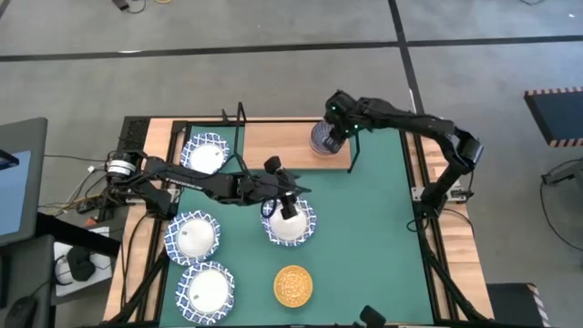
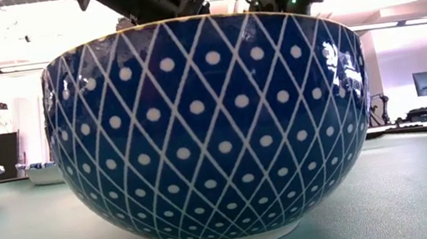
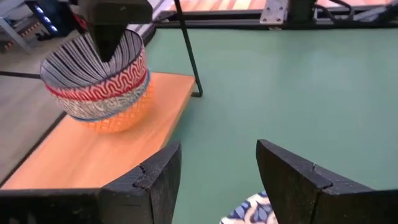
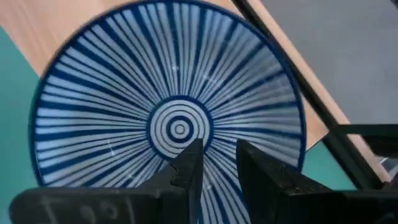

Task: Place and stack bowls onto a shelf
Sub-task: Stack the blue patterned bowl on top of the red patterned bowl, then stack the yellow patterned bowl on top of the blue patterned bowl

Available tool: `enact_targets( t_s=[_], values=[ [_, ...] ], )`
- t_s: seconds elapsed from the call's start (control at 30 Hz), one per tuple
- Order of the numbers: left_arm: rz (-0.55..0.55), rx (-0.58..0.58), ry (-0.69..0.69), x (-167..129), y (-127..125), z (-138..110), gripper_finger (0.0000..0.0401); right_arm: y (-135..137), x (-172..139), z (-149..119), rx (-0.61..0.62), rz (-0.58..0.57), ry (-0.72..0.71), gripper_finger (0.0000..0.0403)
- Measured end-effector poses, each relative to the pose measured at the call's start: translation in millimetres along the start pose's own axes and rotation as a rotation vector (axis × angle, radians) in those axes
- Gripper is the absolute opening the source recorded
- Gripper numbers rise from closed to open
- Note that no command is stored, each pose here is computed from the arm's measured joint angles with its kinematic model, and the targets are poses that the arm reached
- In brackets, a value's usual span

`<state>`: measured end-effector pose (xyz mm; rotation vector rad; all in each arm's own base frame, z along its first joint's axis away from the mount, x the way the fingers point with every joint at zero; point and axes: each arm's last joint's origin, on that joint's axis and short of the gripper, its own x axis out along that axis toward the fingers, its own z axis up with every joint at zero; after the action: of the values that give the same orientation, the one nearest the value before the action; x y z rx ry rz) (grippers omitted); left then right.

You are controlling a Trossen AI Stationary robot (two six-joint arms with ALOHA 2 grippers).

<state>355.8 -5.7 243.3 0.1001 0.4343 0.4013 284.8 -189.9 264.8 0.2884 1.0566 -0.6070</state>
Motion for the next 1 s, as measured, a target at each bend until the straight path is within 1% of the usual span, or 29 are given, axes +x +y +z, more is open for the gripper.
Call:
enact_targets(
  t_s=[0.13, 0.3, 0.4, 0.47, 0.53, 0.6, 0.7, 0.77, 0.87, 0.93, 1.0],
  values=[
    [0.0, -0.003, 0.013, 0, 0, -1, 0.0194, 7, -13, 0, -0.037, 0.016, -0.037, 0.0122],
    [0.0, -0.007, 0.039, -1, 0, -4, 0.0194, 1, -51, -3, -0.03, 0.012, -0.135, 0.0123],
    [-0.001, -0.01, 0.06, -5, 1, -4, 0.0194, -2, -76, -10, -0.014, 0.013, -0.169, 0.0123],
    [0.001, -0.013, 0.075, -12, 3, -2, 0.0194, 3, -92, -17, -0.009, 0.028, -0.189, 0.0123],
    [0.001, -0.02, 0.099, -20, 7, 0, 0.0194, 14, -101, -28, -0.016, 0.059, -0.216, 0.0123],
    [-0.004, -0.022, 0.128, -30, 9, 1, 0.0194, 29, -104, -43, -0.041, 0.1, -0.233, 0.0123],
    [-0.069, -0.006, 0.207, -47, 9, -1, 0.0194, 56, -102, -69, -0.064, 0.187, -0.261, 0.0123],
    [-0.1, -0.012, 0.269, -52, 6, -7, 0.0194, 75, -102, -88, -0.079, 0.256, -0.292, 0.0123],
    [-0.102, -0.011, 0.349, -57, 1, -15, 0.0194, 104, -105, -110, -0.088, 0.342, -0.385, 0.0123],
    [-0.095, -0.019, 0.372, -52, -3, -20, 0.0194, 122, -107, -125, -0.091, 0.367, -0.429, 0.0123],
    [-0.094, 0.0, 0.418, -47, -6, -28, 0.0194, 139, -110, -137, -0.09, 0.374, -0.462, 0.0123]
  ],
)
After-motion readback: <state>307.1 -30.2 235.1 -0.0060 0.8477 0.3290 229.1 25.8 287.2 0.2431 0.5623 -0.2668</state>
